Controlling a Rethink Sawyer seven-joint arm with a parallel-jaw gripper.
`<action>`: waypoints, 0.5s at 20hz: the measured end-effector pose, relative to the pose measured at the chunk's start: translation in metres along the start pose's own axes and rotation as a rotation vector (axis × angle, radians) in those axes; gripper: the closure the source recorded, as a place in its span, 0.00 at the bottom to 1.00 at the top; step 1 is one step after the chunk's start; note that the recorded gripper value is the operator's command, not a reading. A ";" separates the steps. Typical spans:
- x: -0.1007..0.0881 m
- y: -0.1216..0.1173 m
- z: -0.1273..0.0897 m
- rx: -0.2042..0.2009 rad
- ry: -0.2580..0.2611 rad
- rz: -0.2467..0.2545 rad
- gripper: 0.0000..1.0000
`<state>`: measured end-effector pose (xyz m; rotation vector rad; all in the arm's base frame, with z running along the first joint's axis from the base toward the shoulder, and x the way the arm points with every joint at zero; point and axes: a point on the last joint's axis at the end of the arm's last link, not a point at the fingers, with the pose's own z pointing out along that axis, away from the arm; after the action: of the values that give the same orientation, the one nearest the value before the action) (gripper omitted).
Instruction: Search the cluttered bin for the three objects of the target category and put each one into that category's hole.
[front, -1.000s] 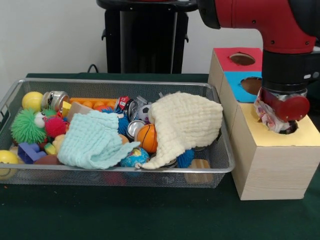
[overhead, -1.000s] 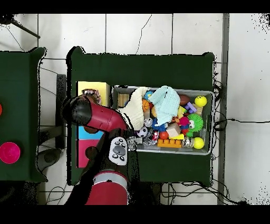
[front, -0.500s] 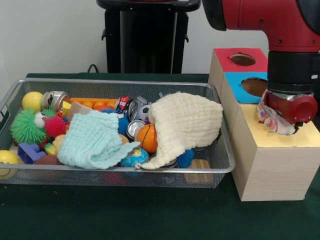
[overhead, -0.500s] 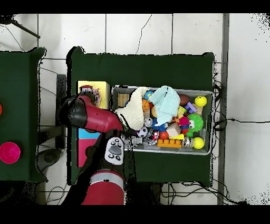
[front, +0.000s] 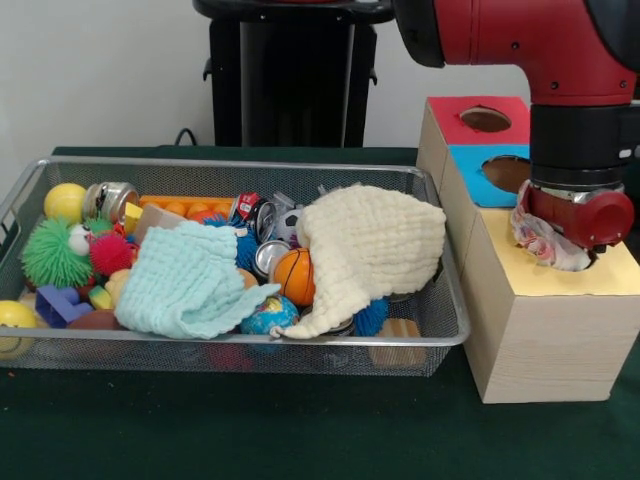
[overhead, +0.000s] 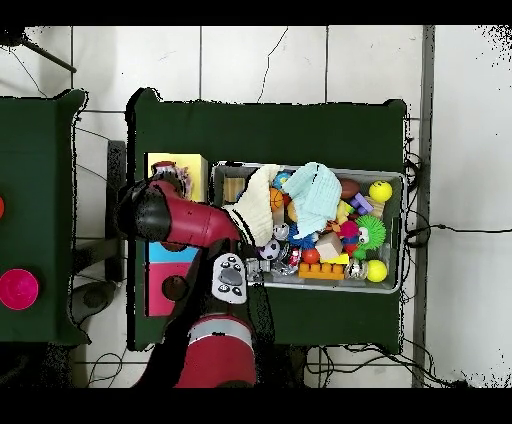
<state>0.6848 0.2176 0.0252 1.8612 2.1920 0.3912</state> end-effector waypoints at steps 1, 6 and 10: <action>0.001 0.000 0.000 0.000 -0.003 -0.002 1.00; 0.004 0.000 -0.001 -0.001 -0.036 -0.016 1.00; 0.011 0.000 -0.002 0.005 -0.100 -0.055 1.00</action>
<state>0.6824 0.2284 0.0272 1.7786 2.1744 0.2764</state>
